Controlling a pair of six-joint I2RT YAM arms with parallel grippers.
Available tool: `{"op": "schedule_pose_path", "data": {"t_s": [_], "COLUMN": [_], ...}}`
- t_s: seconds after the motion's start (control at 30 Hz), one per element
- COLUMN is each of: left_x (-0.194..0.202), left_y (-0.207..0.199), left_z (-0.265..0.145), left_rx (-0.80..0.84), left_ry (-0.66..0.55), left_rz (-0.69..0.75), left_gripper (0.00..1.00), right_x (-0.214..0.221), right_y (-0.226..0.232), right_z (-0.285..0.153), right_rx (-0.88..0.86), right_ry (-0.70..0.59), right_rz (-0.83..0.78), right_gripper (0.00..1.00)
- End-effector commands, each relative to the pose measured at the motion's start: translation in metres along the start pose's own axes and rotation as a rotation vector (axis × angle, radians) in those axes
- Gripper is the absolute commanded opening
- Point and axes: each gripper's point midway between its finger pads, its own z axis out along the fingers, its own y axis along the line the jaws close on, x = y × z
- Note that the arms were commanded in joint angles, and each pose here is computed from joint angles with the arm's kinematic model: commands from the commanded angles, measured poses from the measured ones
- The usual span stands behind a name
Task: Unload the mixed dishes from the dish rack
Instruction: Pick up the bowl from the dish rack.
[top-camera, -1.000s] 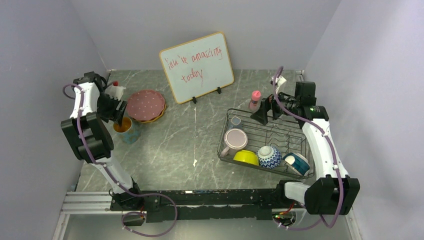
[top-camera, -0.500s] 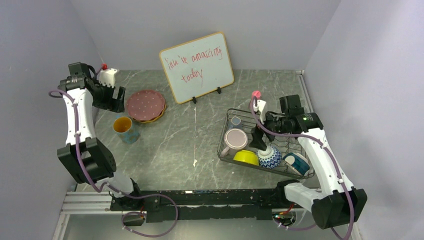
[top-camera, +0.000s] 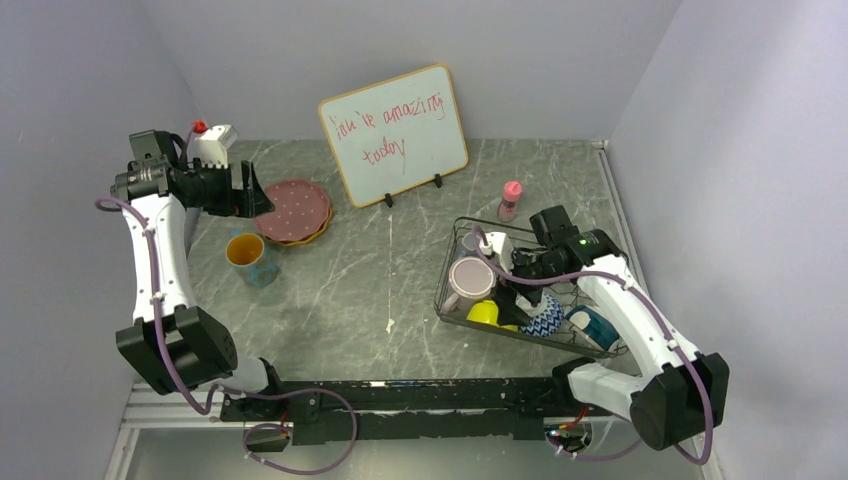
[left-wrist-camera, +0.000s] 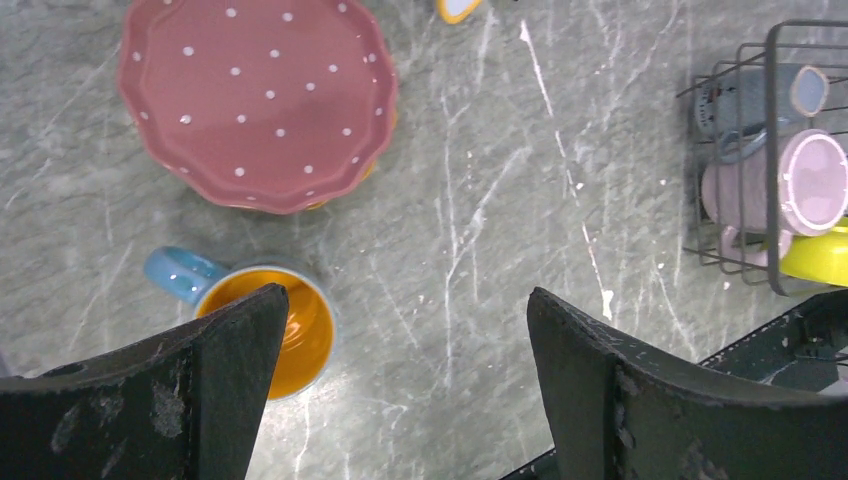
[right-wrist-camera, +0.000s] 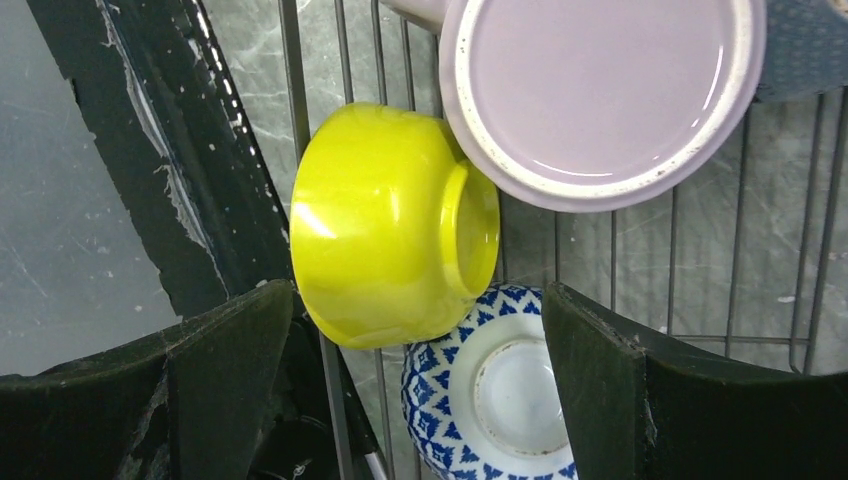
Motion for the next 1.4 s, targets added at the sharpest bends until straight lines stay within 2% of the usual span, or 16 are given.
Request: {"op": "schedule_pose_path", "data": {"t_s": [0.0, 0.37, 0.67, 1.1, 1.27, 1.37], "left_x": [-0.013, -0.008, -0.003, -0.003, -0.004, -0.004], "left_y": [-0.021, -0.025, -0.023, -0.023, -0.023, -0.023], "left_z": [-0.009, -0.010, -0.007, -0.008, -0.007, -0.007], "left_rx": [0.069, 0.078, 0.081, 0.073, 0.076, 0.073], "left_ry": [-0.081, -0.076, -0.068, -0.071, -0.071, -0.072], "left_rz": [0.001, 0.008, 0.004, 0.002, 0.000, -0.002], "left_gripper": [0.94, 0.94, 0.94, 0.94, 0.94, 0.94], "right_x": [0.001, 0.007, 0.003, 0.009, 0.008, 0.006], "right_y": [-0.004, -0.014, 0.001, 0.002, -0.001, -0.001], "right_z": [0.006, 0.022, 0.021, 0.026, 0.026, 0.025], "right_rx": [-0.011, -0.057, -0.160, -0.174, -0.168, -0.172], "right_ry": [0.019, 0.063, 0.039, 0.055, 0.059, 0.060], "right_rz": [-0.046, -0.055, -0.079, -0.075, -0.070, -0.069], "right_gripper": [0.99, 0.98, 0.99, 0.99, 0.91, 0.82]}}
